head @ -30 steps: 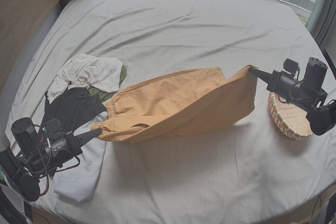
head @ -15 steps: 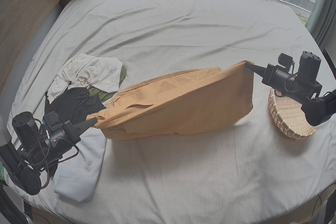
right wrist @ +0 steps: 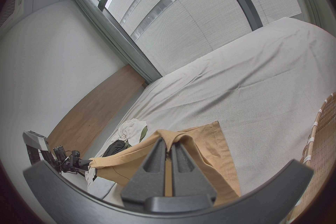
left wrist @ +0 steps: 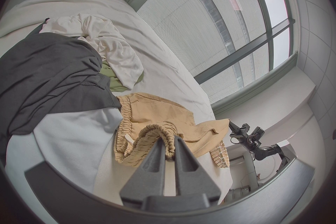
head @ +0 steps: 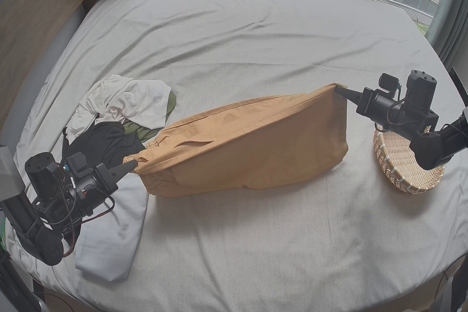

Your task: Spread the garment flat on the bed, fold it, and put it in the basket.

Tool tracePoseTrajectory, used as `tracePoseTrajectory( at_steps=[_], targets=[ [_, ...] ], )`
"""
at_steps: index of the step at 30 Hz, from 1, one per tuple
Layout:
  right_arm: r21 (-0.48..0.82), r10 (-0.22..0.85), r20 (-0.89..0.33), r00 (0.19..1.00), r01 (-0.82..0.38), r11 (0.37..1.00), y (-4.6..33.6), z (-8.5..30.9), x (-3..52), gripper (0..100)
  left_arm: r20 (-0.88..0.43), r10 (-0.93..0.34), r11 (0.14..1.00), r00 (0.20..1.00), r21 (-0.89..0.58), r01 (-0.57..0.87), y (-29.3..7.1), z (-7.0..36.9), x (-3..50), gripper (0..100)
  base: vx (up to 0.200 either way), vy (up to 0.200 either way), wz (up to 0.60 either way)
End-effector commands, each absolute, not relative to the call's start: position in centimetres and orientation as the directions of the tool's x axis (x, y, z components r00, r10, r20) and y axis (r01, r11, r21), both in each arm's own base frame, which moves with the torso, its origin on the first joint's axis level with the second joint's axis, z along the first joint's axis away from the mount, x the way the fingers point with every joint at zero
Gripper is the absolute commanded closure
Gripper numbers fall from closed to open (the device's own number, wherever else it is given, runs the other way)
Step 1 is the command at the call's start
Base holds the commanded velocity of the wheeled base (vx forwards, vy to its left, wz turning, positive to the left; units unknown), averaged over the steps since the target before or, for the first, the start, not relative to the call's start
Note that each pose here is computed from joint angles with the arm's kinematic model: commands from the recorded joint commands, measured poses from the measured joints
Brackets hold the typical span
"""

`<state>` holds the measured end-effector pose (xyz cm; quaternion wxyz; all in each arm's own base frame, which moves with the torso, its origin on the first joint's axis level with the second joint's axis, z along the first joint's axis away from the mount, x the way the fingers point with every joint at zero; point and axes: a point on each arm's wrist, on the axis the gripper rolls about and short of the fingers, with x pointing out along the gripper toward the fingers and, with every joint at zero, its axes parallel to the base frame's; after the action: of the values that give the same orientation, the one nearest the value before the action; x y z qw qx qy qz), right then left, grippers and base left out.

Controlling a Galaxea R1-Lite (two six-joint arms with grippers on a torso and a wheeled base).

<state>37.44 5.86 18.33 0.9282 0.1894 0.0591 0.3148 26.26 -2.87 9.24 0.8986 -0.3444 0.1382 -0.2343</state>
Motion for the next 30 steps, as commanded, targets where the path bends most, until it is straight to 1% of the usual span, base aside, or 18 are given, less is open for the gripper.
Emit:
tracePoseTrajectory(
  at_steps=[1, 5, 15, 25, 26, 27, 30],
  targets=[
    [0.393, 0.607, 0.003, 0.795, -0.559, 0.730, 5.9, 17.8, 38.0, 100, -0.085, -0.503, 0.659, 0.860, -0.682, 0.318, -3.0, 9.1, 26.9, 100, 0.000, 0.000, 0.00],
    [0.388, 0.607, 0.011, 0.795, -0.562, 0.730, 6.0, 17.8, 38.7, 100, -0.089, -0.483, 0.668, 0.871, -0.681, 0.301, -3.1, 8.7, 27.6, 100, 0.000, 0.000, 0.00],
    [0.388, 0.606, 0.012, 0.796, -0.562, 0.731, 6.2, 16.7, 40.4, 100, -0.105, -0.480, 0.670, 0.871, -0.685, 0.287, -3.1, 7.7, 28.9, 100, 0.000, 0.000, 0.00],
    [0.383, 0.605, 0.016, 0.796, -0.564, 0.732, 6.4, 16.0, 41.7, 100, -0.084, -0.479, 0.661, 0.874, -0.689, 0.297, -3.2, 7.7, 30.1, 100, 0.000, 0.000, 0.00],
    [0.380, 0.605, 0.017, 0.796, -0.565, 0.732, 6.4, 15.9, 41.9, 0, -0.081, -0.479, 0.656, 0.874, -0.695, 0.295, -3.2, 7.7, 30.1, 100, 0.000, 0.000, 0.00],
    [0.378, 0.604, 0.021, 0.797, -0.566, 0.733, 6.4, 15.9, 42.0, 0, -0.082, -0.478, 0.655, 0.875, -0.697, 0.292, -3.2, 7.7, 30.1, 0, 0.000, 0.000, 0.00],
    [0.365, 0.603, 0.048, 0.796, -0.576, 0.732, 6.5, 15.8, 42.7, 0, -0.075, -0.477, 0.654, 0.876, -0.696, 0.296, -3.1, 7.8, 30.3, 0, 0.000, 0.000, 0.00]
  ],
)
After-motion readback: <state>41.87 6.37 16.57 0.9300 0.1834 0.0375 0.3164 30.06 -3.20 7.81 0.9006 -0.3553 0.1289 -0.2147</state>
